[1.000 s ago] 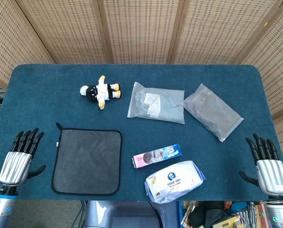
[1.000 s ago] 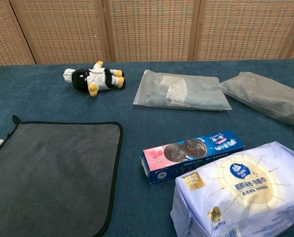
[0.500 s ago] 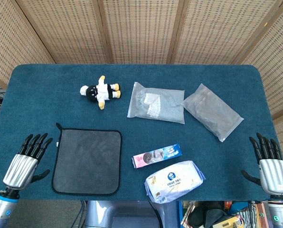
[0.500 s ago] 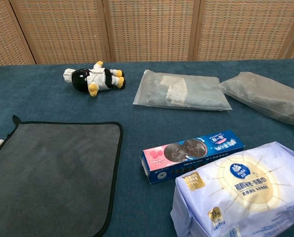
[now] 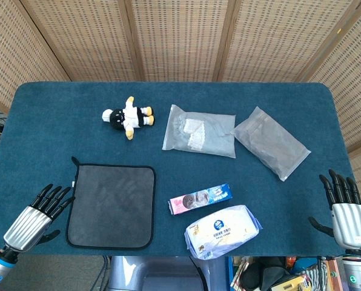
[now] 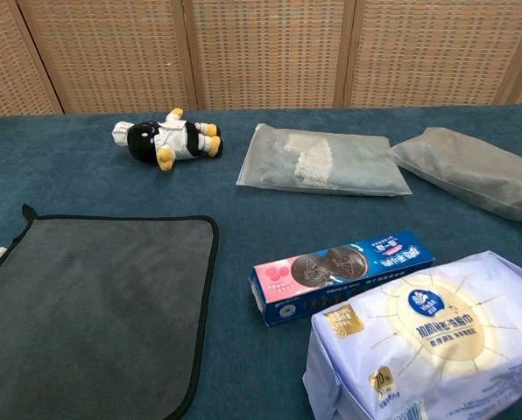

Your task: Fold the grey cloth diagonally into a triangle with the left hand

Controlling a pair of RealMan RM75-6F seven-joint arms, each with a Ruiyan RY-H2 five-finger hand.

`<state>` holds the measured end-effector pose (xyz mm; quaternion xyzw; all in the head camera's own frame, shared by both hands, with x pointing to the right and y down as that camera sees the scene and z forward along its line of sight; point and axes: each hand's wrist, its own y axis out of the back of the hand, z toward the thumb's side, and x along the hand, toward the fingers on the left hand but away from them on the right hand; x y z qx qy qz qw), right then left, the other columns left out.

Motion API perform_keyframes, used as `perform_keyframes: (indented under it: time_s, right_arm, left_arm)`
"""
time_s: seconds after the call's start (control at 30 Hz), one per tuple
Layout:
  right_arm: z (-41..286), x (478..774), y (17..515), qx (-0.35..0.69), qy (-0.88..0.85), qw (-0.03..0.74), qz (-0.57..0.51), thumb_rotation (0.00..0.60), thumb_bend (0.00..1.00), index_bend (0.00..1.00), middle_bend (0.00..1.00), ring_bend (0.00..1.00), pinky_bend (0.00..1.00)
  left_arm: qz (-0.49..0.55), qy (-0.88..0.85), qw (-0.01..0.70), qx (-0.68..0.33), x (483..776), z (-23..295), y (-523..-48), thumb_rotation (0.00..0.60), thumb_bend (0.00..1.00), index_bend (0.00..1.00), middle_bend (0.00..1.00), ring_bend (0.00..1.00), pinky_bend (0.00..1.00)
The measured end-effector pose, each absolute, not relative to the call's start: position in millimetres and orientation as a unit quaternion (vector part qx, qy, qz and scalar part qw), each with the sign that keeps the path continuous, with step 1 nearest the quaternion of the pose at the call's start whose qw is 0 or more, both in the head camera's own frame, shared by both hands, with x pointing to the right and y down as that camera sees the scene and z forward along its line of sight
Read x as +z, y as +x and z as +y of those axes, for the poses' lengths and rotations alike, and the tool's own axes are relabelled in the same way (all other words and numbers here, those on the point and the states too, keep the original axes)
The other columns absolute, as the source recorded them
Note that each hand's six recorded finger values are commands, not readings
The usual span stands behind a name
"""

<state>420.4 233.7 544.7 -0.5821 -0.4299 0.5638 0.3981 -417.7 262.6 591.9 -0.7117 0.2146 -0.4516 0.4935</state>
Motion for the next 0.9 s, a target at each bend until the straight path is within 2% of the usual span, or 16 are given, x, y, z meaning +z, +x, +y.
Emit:
perform_keyframes:
  time_s: [0.47,0.9]
  right_arm:
    - [234,544,419,0.561,-0.581,0.4,-0.433,0.6,0.0,0.0,0.0,0.0,0.0]
    - [233,542,420,0.556,-0.577,0.399,-0.445,0.6,0.0,0.0,0.0,0.0,0.0]
  left_arm:
    - [0.154,-0.739,0.472,-0.456,622,306,-428,0.6,0.14,0.35,0.0,0.0,0.0]
    - [0.108,-0.723,0.506,-0.458,631,312,-435,0.6,0.14,0.39,0.0,0.0,0.0]
